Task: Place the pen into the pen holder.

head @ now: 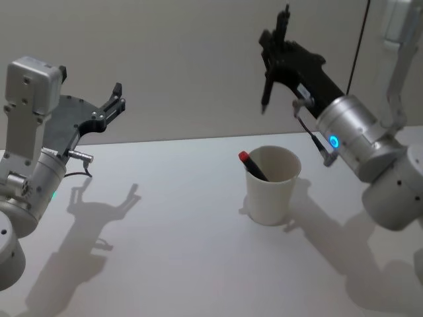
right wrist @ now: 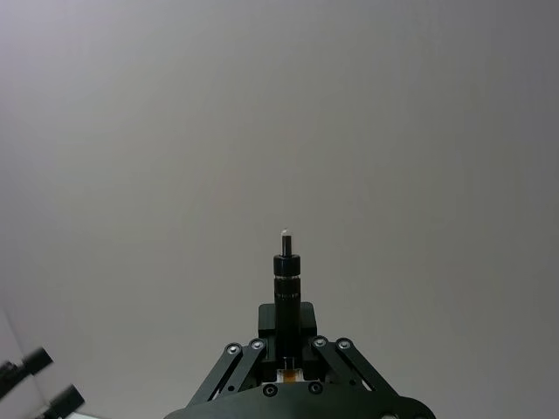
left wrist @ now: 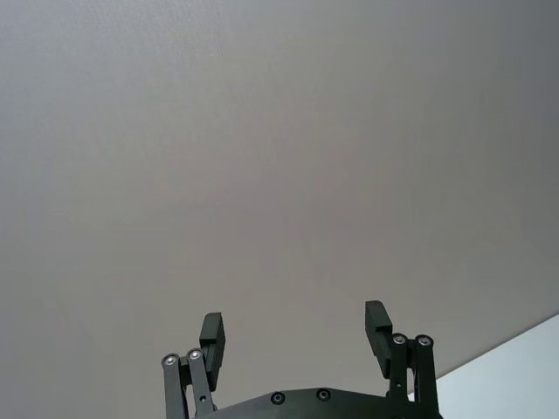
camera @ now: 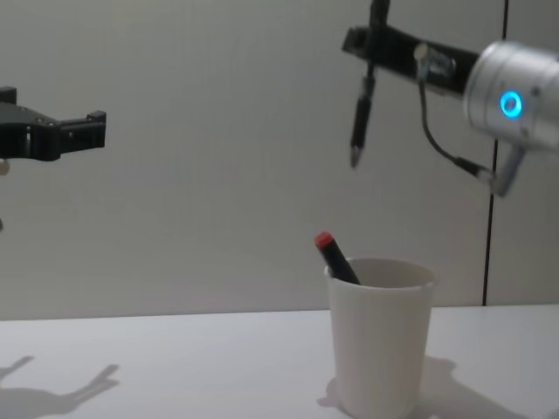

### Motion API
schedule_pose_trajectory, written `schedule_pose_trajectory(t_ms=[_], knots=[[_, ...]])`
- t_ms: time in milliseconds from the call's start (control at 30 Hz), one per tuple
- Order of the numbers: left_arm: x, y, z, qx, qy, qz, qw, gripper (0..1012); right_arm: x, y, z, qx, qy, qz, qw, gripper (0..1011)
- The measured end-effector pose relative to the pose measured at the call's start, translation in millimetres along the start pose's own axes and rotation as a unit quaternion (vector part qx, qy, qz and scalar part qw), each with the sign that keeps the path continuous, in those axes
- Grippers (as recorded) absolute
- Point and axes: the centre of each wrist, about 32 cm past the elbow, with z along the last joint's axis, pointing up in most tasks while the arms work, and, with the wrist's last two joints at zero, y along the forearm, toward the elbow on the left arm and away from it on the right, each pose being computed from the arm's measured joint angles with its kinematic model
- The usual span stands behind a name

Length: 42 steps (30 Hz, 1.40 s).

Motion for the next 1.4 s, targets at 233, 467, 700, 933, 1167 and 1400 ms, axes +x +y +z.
schedule_pose_trajectory(t_ms=[233, 467, 700, 933, 1167, 1400], knots=[[1.6, -0.1, 0.9, 0.001, -0.003, 0.005, 1.0, 1001, 4.5, -15.7, -7.7, -0.022, -0.055, -0.015, 0.9981, 131], [2.3, -0.1, 1.3, 0.001, -0.004, 0.008, 1.0, 1001, 8.5, -31.2, -17.1, -0.047, -0.108, -0.029, 0.9926, 131], [2.8, -0.2, 1.6, 0.001, -0.005, 0.009, 0.9999, 1001, 12.5, -47.6, -29.8, -0.078, -0.165, -0.039, 0.9824, 131], [3.1, -0.2, 1.7, 0.002, -0.006, 0.01, 0.9999, 1001, 14.5, -59.7, -42.0, -0.098, -0.211, -0.039, 0.9719, 131], [3.3, -0.1, 1.7, 0.002, -0.006, 0.011, 0.9999, 1001, 14.0, -64.5, -46.8, -0.086, -0.236, -0.031, 0.9674, 131], [3.3, -0.1, 1.7, 0.002, -0.006, 0.011, 0.9999, 1001, 10.8, -62.8, -44.6, -0.061, -0.248, -0.02, 0.9666, 131]])
